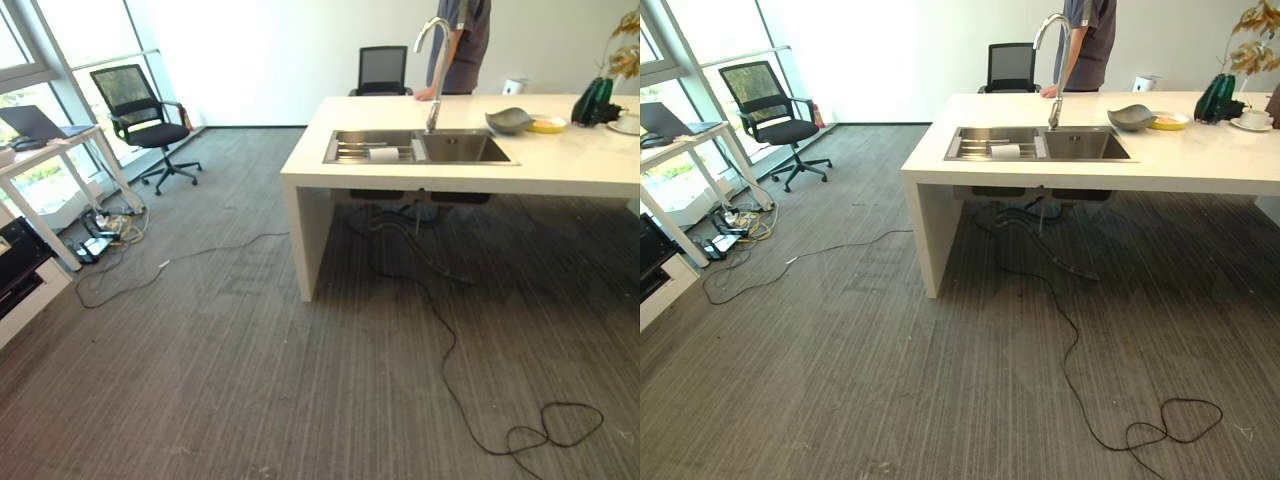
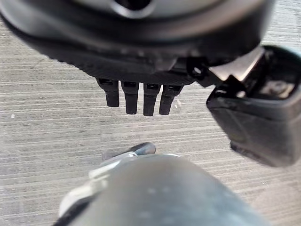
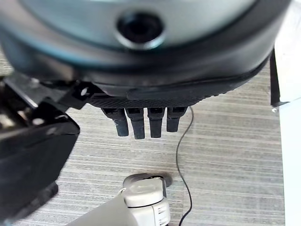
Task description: Place the dishes in the dishwasher.
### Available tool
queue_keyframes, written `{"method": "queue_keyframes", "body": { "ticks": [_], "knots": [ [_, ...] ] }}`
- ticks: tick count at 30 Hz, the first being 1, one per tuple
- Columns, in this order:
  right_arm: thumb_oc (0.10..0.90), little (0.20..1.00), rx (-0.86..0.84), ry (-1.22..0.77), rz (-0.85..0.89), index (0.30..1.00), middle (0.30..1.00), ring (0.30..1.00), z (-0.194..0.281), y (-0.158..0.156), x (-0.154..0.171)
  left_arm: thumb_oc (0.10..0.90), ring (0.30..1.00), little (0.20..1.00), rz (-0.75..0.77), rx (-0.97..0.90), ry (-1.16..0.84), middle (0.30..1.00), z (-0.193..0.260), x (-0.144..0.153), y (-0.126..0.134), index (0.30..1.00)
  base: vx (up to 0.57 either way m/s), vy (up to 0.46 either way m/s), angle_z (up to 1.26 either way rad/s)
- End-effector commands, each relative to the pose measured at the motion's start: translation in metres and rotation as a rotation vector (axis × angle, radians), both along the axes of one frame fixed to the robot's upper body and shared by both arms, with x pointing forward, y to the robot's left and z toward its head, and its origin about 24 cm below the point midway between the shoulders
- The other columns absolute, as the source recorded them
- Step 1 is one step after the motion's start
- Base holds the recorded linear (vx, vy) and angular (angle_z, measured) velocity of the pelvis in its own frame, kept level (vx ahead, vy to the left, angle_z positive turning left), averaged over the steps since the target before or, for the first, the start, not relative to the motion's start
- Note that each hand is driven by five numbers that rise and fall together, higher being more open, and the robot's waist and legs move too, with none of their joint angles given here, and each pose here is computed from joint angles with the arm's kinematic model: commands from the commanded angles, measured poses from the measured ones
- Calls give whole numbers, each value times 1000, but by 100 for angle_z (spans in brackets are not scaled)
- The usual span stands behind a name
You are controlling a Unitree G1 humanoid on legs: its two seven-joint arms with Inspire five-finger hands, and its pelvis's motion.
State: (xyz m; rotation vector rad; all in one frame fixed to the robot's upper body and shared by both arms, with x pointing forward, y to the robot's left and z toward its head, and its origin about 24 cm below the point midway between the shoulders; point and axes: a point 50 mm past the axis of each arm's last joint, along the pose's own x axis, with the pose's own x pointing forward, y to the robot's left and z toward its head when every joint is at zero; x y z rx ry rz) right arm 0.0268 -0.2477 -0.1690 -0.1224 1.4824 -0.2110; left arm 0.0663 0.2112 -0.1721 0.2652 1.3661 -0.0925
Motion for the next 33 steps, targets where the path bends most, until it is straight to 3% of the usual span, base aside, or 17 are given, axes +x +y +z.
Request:
{"method": "queue_keyframes", "body": {
  "ticks": [1,19,22,25,27,29,33],
  "knots": [
    [800,900,-34,-54,1,900,900,900,5,-10,25,800,900,900,-56,-22,-101,900,5,34,-11,900,0,0,0],
    [800,900,-38,-93,24,900,900,900,3,2,36,800,900,900,-131,41,-61,900,2,20,-11,900,-12,-42,0],
    [800,900,-40,-97,18,900,900,900,3,3,36,800,900,900,-101,43,-67,900,2,19,-10,900,7,-89,3],
    [800,900,-43,-113,6,900,900,900,3,5,37,800,900,900,52,32,-86,900,2,17,-4,900,20,-134,10],
    [800,900,-48,-103,50,900,900,900,3,2,37,800,900,900,132,34,-179,900,12,56,0,900,103,-108,34],
    [800,900,-70,-70,77,900,900,900,3,-1,33,800,900,900,172,34,-184,900,13,60,-3,900,188,-60,13],
    [800,900,-96,-6,87,900,900,900,3,-7,15,800,900,900,265,27,-155,900,9,47,-2,900,302,41,-28]
  ]
}}
